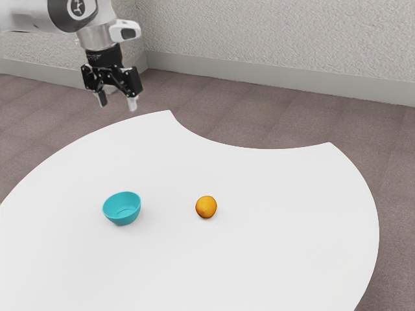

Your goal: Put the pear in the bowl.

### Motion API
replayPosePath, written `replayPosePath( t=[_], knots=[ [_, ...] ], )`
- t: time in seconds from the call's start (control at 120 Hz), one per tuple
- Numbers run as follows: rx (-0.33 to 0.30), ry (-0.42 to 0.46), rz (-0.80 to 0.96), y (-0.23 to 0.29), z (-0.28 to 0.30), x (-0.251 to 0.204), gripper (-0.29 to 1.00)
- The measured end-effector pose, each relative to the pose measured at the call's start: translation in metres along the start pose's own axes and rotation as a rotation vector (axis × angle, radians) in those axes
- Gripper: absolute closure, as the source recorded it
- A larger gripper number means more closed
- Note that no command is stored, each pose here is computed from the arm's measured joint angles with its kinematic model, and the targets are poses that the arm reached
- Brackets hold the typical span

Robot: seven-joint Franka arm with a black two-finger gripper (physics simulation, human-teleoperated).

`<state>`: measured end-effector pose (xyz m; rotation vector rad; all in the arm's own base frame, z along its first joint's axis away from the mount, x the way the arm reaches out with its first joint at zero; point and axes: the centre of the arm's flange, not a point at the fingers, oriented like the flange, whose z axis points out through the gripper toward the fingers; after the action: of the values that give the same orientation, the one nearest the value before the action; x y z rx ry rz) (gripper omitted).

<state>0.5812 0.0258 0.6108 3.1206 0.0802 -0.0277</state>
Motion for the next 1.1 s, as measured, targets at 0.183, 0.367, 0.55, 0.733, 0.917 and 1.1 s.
replayPosePath(
  t=[0.183, 0.367, 0.55, 0.733, 0.917, 1.1],
  knots=[
    [0.005, -0.011, -0.001, 0.005, 0.012, 0.005, 0.02],
    [0.030, -0.098, 0.032, 0.068, 0.084, 0.031, 0.02],
    [0.055, -0.118, -0.002, 0.099, 0.161, 0.061, 0.02],
    [0.062, -0.073, -0.025, 0.123, 0.215, 0.083, 0.02],
    [0.056, -0.039, -0.036, 0.151, 0.257, 0.088, 0.02],
    [0.046, -0.025, -0.061, 0.159, 0.295, 0.088, 0.02]
  ],
)
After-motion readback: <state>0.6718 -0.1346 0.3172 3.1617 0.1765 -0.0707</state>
